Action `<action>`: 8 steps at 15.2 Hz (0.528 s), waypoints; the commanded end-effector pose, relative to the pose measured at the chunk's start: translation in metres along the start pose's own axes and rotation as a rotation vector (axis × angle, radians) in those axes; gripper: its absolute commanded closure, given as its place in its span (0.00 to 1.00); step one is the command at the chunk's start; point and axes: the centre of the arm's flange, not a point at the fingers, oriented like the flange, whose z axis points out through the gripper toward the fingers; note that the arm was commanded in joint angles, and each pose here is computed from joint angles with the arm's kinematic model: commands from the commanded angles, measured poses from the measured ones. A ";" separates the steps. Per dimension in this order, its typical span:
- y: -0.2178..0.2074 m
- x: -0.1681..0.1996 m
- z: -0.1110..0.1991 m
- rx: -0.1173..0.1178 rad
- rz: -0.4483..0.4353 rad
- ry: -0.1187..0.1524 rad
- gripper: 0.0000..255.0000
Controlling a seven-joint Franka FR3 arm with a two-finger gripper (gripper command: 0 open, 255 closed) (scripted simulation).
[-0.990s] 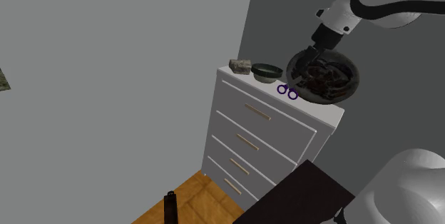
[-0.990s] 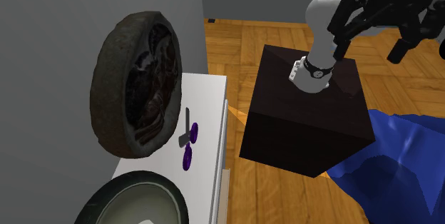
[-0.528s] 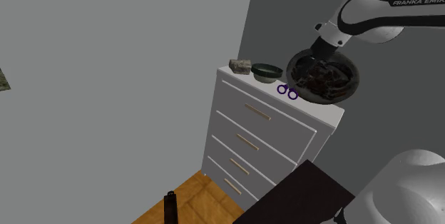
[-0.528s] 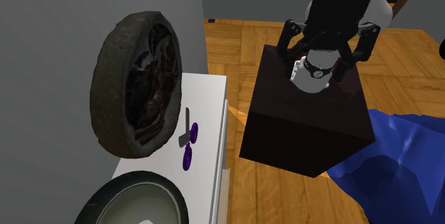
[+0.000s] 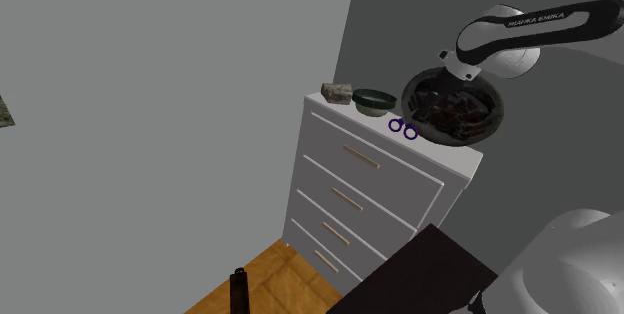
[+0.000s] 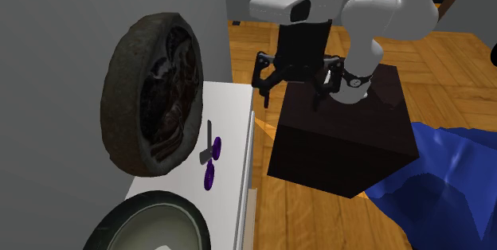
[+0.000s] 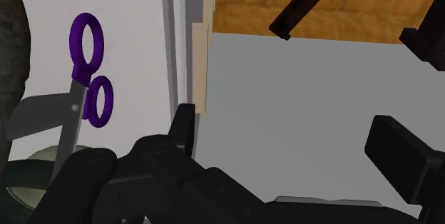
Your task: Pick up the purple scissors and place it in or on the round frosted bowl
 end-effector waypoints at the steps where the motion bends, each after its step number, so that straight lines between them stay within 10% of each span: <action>1: 0.026 -0.003 0.009 -0.004 -0.001 0.004 0.00; 8: 0.107 -0.008 0.051 -0.011 0.000 0.017 0.00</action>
